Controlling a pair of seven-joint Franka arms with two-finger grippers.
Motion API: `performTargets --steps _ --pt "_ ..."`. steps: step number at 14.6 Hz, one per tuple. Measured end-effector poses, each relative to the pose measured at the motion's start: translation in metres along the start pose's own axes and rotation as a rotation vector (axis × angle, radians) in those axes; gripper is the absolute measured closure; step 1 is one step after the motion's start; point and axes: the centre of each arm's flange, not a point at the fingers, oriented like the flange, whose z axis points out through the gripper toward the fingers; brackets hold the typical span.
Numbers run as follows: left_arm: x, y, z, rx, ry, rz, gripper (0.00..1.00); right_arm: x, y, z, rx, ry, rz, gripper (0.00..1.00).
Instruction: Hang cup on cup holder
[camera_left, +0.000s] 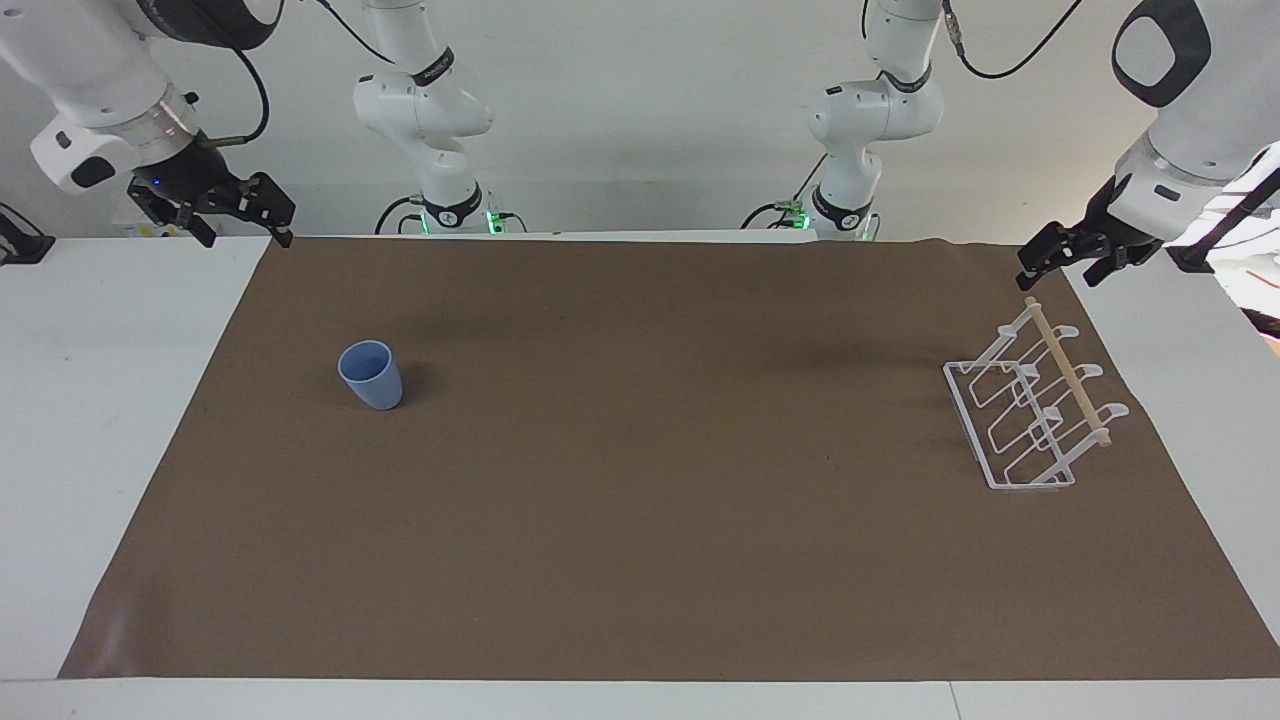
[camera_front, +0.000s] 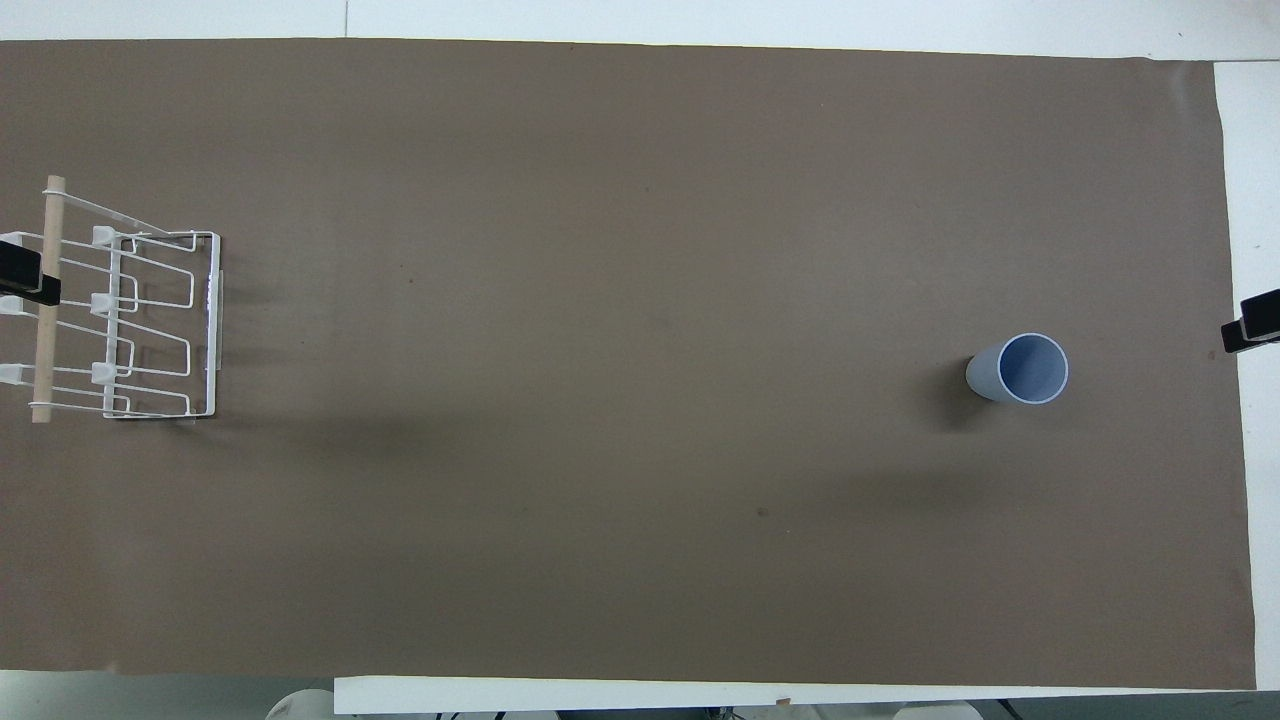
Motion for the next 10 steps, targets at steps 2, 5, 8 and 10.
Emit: performTargets --steps 2,5,8,10 --pt "0.0 0.0 0.0 0.0 0.0 0.0 0.0 0.003 0.0 0.003 -0.005 0.019 -0.001 0.0" --pt "0.0 0.0 0.0 0.0 0.0 0.0 0.0 0.013 0.001 0.035 -0.013 0.096 -0.006 0.0" --pt "0.0 0.0 0.0 0.0 0.0 0.0 0.0 0.016 -0.002 0.109 -0.009 0.093 -0.014 0.0" --pt "0.0 0.0 0.0 0.0 0.0 0.0 0.0 0.016 -0.005 0.15 -0.007 0.078 -0.024 0.0"
